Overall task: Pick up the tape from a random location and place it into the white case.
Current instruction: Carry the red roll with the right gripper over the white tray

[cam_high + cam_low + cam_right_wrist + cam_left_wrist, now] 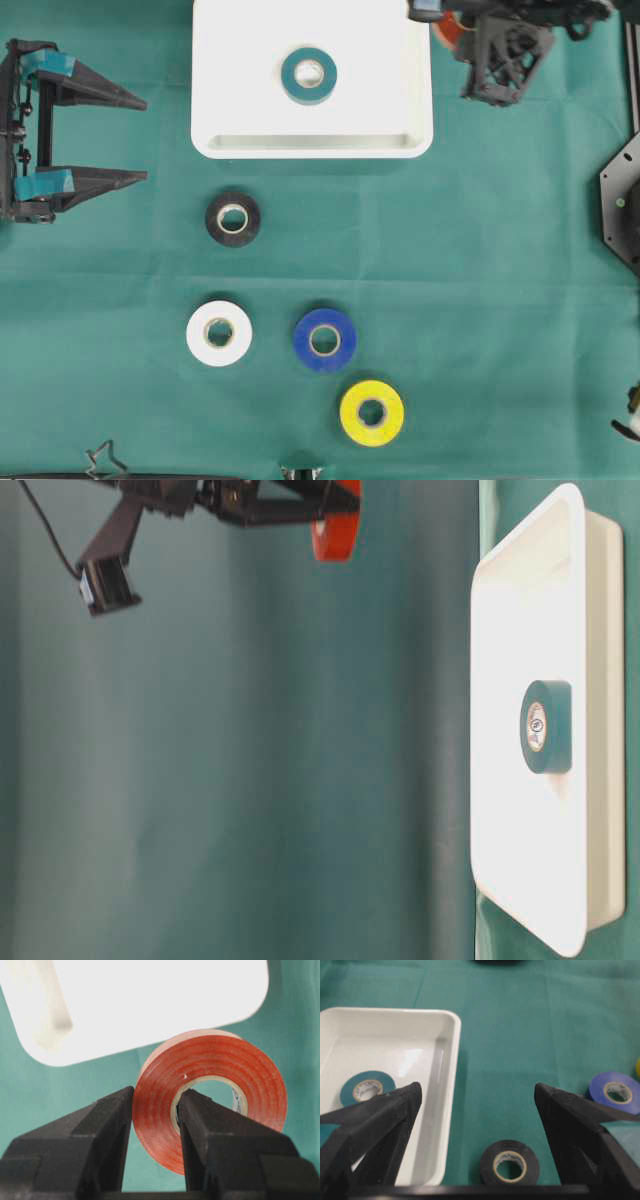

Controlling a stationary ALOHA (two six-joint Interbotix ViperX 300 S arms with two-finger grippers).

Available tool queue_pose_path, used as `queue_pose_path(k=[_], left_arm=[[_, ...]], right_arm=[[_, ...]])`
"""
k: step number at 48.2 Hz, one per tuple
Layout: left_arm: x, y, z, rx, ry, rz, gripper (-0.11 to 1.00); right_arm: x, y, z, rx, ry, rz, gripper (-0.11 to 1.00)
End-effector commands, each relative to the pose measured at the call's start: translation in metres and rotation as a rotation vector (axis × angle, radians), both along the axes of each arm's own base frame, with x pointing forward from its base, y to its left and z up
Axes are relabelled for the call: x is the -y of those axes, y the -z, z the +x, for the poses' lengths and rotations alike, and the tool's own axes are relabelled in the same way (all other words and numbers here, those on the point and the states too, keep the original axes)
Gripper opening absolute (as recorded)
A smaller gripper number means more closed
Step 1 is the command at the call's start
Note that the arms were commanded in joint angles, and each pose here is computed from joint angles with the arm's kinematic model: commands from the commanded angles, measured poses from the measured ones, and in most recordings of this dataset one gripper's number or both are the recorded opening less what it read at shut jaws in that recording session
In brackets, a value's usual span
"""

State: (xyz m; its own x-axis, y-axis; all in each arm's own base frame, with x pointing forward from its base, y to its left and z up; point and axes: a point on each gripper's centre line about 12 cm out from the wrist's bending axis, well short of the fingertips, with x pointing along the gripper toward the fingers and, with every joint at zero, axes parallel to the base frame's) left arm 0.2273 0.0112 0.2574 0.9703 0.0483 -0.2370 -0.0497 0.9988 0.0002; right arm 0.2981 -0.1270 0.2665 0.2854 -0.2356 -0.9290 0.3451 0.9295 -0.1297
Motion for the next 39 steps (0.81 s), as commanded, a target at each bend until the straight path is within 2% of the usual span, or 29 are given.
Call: queue_pose_path(k=[1, 13, 22, 39], left_arm=[[0.0, -0.009, 0.003, 0.025, 0.001, 0.0, 0.97], [0.0, -0.009, 0.003, 0.025, -0.001, -0.002, 0.97], [0.0, -0.009, 0.003, 0.025, 0.001, 0.0, 0.97], [0.0, -0.009, 0.003, 0.023, -0.001, -0.009, 0.97]], right_arm=[[0.005, -0.012, 0.015, 0.041, -0.016, -0.015, 0.29], [0.016, -0.013, 0.054, 0.064, -0.078, -0.021, 0.29], [0.022, -0.013, 0.075, 0.08, -0.099, -0.026, 0.29], [0.024, -0.007, 0.081, 0.08, -0.105, -0.028, 0.29]])
